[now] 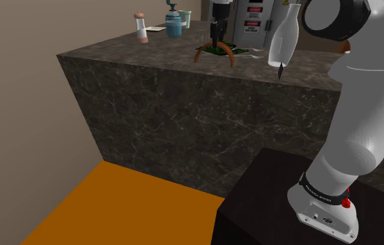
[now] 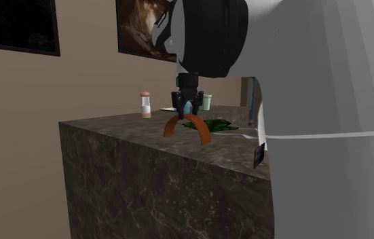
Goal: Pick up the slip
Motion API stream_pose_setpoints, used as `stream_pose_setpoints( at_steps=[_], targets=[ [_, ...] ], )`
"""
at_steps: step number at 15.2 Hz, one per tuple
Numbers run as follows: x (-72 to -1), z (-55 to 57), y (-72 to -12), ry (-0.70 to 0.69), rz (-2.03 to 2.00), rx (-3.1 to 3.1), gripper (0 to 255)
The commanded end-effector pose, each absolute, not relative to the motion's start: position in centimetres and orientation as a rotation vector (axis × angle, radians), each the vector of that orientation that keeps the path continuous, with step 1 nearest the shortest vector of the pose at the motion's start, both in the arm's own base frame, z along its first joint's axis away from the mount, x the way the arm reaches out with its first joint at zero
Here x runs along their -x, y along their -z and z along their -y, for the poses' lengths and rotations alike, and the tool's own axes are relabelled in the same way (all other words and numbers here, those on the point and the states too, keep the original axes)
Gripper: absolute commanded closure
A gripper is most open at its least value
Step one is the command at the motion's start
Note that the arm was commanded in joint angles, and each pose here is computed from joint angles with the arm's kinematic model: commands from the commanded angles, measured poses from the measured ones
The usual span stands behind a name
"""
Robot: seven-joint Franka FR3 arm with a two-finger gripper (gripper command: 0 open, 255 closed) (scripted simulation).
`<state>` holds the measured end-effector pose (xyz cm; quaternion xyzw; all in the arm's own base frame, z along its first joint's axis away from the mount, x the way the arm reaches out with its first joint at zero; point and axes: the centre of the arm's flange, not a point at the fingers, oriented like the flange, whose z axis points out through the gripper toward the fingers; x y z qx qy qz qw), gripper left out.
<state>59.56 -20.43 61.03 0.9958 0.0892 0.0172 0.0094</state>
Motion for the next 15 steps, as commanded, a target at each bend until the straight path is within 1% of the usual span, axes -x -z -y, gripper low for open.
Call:
stream_pose_setpoints(
  at_steps=[1,5,15],
  targets=[
    [-59.6,20.4,-60.9,-0.049,-0.278,-3.112,255],
    [-59.6,20.4,-60.8,-0.049,-0.278,-3.112,255],
    [-59.6,20.4,-66.1,-0.049,-0.278,-3.112,255]
  ],
)
